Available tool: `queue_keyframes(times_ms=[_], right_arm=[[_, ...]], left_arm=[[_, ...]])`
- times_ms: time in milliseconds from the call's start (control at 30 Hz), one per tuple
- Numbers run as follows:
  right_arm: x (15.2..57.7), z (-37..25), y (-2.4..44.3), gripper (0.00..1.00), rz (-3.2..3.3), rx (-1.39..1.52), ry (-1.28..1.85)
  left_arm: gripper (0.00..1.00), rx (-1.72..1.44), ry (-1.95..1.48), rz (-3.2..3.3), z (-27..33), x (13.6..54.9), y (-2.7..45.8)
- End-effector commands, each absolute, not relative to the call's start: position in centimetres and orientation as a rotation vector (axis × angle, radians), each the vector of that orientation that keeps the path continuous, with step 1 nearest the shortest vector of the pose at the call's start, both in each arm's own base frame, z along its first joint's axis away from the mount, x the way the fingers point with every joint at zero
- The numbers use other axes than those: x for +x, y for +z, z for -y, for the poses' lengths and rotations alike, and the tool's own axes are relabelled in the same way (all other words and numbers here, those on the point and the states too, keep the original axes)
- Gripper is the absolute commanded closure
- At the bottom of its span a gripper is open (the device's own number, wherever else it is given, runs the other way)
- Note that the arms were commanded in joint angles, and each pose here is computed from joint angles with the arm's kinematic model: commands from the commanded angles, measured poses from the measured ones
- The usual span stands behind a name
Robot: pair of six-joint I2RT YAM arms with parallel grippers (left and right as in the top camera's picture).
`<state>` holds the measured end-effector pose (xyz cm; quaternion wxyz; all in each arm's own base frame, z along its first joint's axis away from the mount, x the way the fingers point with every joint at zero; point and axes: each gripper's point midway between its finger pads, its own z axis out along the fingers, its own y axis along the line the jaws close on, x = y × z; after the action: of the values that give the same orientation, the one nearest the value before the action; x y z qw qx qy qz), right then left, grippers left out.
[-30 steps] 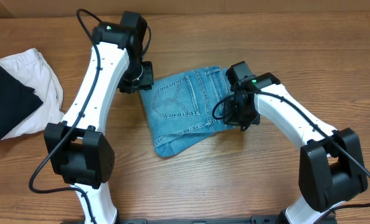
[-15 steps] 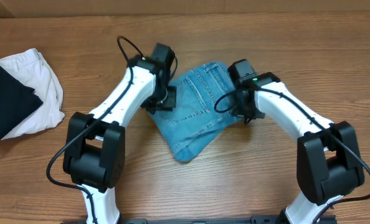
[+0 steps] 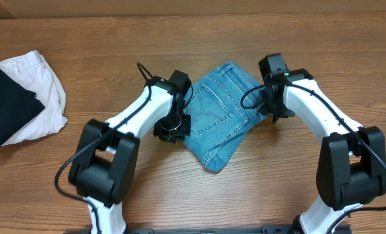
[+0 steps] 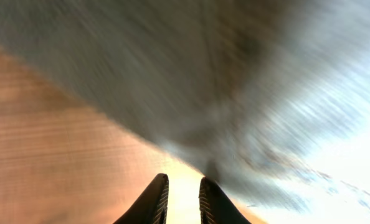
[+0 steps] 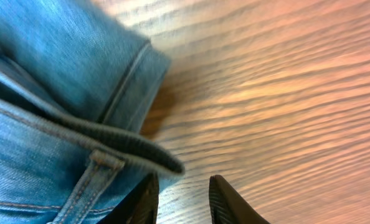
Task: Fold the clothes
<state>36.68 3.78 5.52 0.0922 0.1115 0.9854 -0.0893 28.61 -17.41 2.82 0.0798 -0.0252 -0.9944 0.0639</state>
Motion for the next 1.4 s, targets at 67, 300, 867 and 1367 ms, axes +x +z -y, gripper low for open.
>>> queue_keyframes(times_ms=[67,300,867,1367], right_arm=[[41.0,-4.4,12.6,0.69,-2.794,0.317,-0.189],[40.7,-11.0,15.1,0.69,-2.861,0.185,0.337],[36.5,-12.2,3.2,0.69,-3.006,0.181,0.449],[41.6,-8.0,-0.2,0.56,-2.867,-0.052,0.017]], left_arm=[[0.70,-0.038,0.219,3.342,16.4,32.6,12.2],[0.56,-0.102,0.417,3.625,16.0,39.7,16.1],[0.53,-0.043,0.612,3.291,17.0,42.0,0.9],[0.94,-0.025,0.372,2.716,15.7,27.1,0.2]])
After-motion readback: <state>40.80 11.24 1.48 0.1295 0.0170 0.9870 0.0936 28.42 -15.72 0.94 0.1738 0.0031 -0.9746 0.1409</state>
